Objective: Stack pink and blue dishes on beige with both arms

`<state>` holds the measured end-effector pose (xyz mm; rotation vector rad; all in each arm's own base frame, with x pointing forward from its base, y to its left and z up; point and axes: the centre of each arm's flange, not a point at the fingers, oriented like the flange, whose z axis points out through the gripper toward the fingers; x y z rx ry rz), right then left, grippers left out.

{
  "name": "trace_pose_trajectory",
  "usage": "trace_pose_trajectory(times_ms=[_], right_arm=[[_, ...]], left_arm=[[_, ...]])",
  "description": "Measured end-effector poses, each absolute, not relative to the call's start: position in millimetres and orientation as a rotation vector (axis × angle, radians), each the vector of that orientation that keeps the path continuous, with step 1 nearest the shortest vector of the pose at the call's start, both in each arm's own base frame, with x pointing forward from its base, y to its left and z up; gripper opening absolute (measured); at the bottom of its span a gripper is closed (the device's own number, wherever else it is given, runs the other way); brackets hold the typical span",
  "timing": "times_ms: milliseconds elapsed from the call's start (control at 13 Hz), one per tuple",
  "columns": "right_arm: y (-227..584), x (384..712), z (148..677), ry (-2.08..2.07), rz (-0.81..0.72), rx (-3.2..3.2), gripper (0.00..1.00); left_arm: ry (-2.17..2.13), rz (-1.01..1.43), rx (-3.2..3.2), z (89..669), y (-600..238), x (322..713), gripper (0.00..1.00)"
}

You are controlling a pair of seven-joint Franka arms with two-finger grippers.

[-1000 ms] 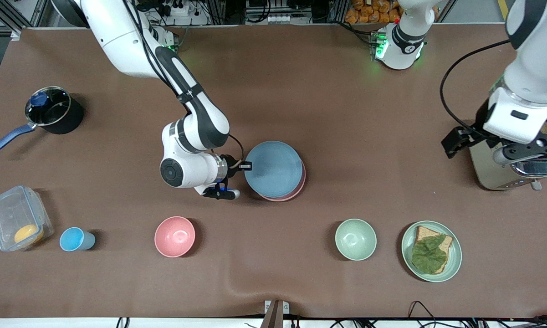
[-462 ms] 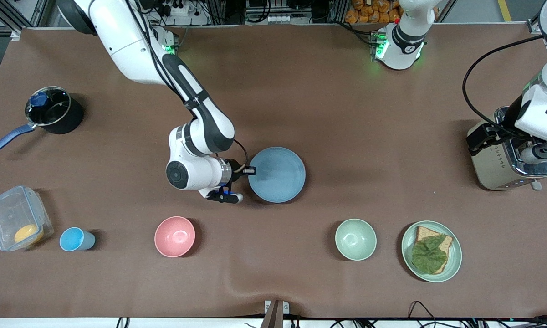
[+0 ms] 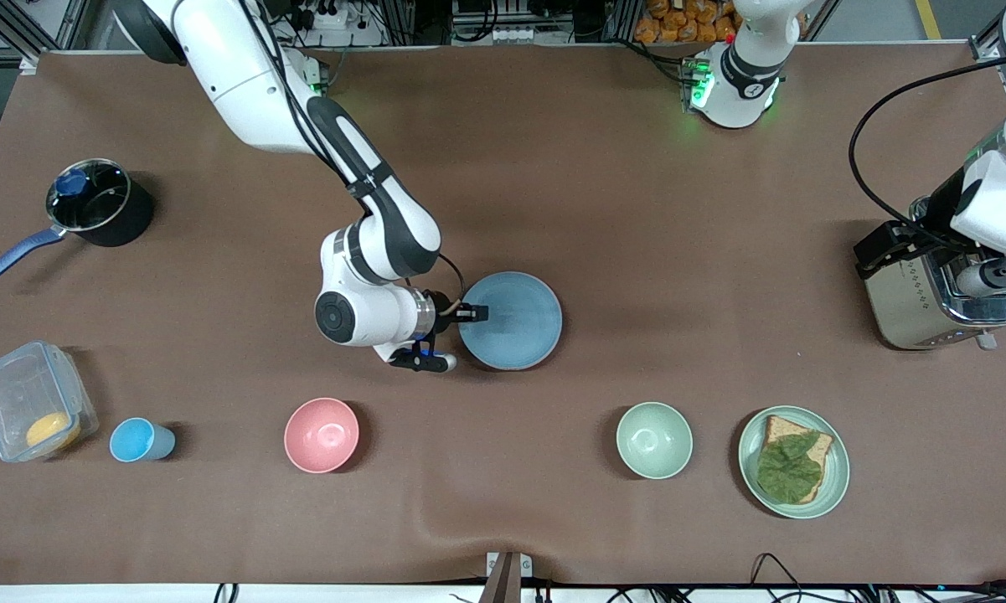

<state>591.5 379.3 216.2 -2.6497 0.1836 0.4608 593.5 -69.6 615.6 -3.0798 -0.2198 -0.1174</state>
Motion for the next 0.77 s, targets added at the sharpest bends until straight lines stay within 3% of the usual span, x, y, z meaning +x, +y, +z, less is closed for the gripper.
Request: trace_pose_trajectory(times_ms=[154, 462, 769], right_arm=[[371.0, 599.5, 220.0, 0.199, 0.445, -2.649, 1.00], [320.8, 620.2, 240.3, 0.238, 0.551, -2.626, 1.00], [255.8, 642.7, 277.9, 0.238, 0.532, -2.684, 1.00]], left_arm=[[-0.193, -0.113, -3.093, 616.0, -67.5, 593.4, 1.00], [-0.199, -0.108, -3.108, 616.1, -65.1, 593.5, 1.00], [-0.194, -0.138, -3.114, 625.9, -64.2, 593.8, 1.00]])
